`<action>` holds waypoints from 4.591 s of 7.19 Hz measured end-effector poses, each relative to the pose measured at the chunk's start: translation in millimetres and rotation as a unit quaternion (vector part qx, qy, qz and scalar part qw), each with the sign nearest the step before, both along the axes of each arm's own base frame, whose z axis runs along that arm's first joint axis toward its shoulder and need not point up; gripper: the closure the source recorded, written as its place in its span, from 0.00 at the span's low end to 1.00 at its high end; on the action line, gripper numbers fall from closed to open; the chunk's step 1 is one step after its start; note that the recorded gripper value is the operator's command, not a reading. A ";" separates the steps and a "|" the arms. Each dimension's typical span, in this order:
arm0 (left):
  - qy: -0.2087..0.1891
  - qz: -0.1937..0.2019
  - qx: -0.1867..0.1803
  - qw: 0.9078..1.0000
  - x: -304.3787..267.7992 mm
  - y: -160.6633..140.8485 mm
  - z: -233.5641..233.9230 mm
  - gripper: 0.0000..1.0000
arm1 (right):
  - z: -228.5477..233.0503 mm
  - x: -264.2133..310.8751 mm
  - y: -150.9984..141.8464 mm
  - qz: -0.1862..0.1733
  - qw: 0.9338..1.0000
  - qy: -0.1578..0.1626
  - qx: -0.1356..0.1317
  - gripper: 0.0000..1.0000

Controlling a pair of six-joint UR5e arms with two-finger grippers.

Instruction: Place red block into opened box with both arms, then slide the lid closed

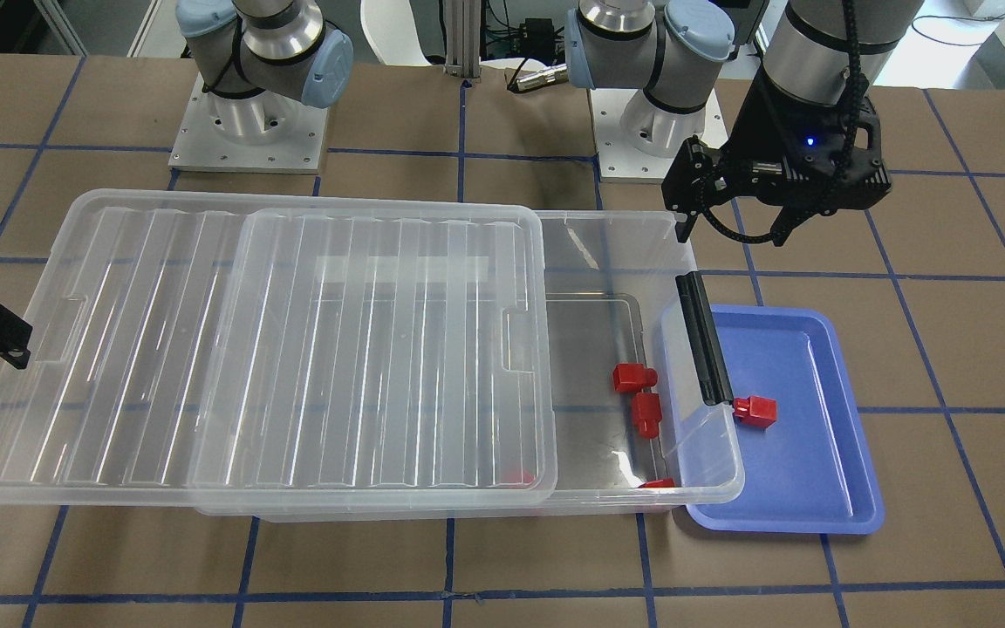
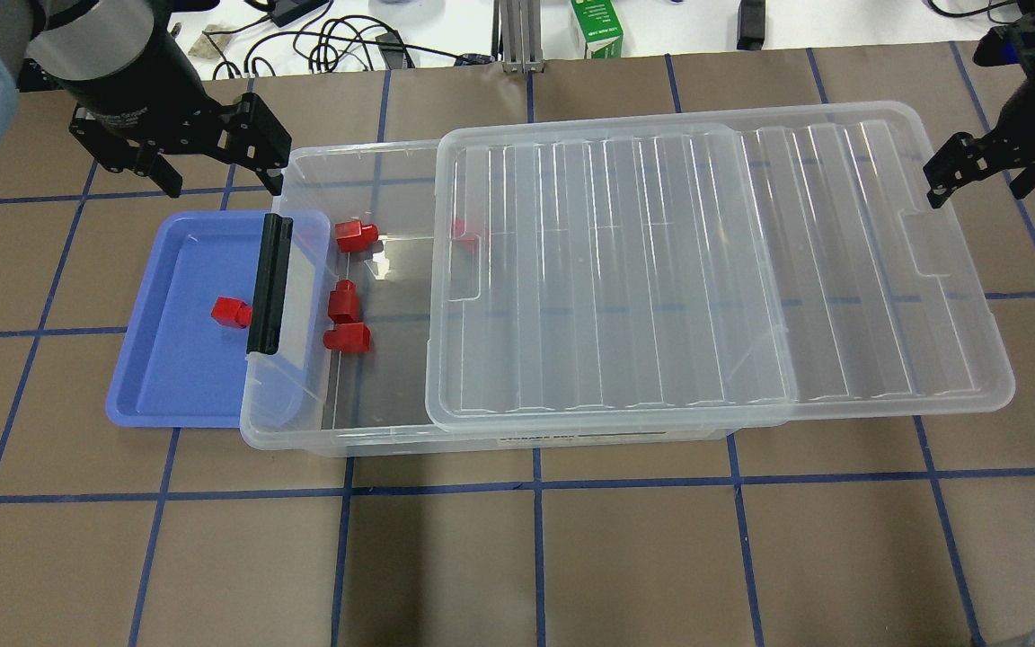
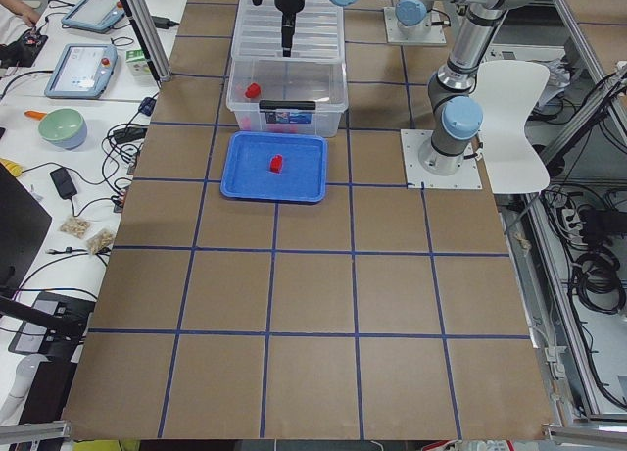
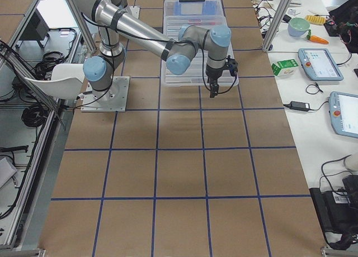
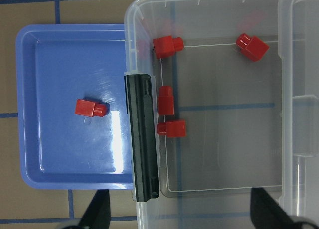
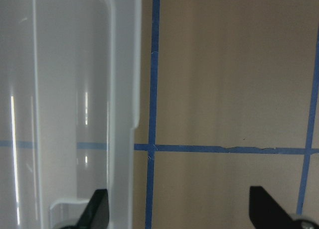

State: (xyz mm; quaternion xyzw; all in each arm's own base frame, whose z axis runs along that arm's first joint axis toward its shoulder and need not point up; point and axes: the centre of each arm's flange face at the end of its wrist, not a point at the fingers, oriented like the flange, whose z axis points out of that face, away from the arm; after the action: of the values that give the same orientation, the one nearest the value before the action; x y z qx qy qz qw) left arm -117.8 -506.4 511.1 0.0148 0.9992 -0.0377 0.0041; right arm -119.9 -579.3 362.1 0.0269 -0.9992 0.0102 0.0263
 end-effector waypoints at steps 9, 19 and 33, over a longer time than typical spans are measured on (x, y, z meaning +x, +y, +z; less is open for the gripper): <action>0.151 0.089 0.028 0.984 259.3 -63.5 -200.4 0.00 | 0.4 -5.0 3.2 -0.001 1.000 -0.001 0.000 0.00; 0.331 0.090 0.033 0.939 250.8 -66.6 -351.5 0.00 | 83.5 12.1 26.9 -0.003 0.999 0.006 -0.032 0.00; 0.308 0.094 0.041 0.946 260.9 -66.8 -297.0 0.93 | 151.5 260.3 53.2 -0.039 0.997 -0.039 -0.044 0.00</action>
State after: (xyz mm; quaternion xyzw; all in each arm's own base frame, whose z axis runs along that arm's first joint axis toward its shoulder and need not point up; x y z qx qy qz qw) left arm 143.1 -573.3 214.1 -0.0917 0.9494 0.0008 -0.3005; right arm 140.4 -526.1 513.7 -0.0139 -0.9984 0.0545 -0.0113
